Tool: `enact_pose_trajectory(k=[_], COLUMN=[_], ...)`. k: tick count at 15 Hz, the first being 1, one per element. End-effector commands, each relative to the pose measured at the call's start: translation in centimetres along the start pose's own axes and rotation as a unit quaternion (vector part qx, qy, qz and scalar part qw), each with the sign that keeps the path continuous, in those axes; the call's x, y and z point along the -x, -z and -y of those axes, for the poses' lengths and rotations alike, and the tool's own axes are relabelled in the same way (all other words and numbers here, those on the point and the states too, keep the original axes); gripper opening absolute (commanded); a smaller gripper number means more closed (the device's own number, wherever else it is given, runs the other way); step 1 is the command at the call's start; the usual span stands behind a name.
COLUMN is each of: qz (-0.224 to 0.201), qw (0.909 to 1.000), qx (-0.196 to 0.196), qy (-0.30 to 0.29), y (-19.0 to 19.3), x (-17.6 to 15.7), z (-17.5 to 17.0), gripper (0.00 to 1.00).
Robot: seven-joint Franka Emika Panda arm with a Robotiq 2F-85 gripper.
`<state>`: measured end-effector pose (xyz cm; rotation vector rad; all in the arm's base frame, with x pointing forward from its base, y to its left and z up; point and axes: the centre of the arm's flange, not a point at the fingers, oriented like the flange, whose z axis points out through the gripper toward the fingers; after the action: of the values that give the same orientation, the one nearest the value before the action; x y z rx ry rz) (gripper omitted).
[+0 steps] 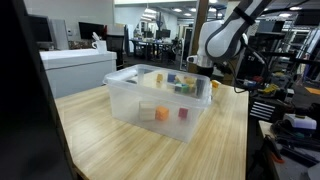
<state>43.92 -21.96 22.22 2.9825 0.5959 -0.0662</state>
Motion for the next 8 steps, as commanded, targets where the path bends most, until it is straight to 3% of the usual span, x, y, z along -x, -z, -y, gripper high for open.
enact_pose_trajectory(k=[1,5,7,8], qz=[0.001,0.014,0.016,0.011], qw=[1.0000,0.9989,0.9979,0.9973], qx=[0.002,0.022,0.028,0.033], qy=[-0.009,-0.040,-0.057,-0.064], y=[-0.21,0.60,0.22,-0.05], x=[-0.74,-0.65,-0.50,-0.46], z=[-0.98,-0.78,-0.90,-1.01], gripper=[0.31,0.02,0.00,0.33])
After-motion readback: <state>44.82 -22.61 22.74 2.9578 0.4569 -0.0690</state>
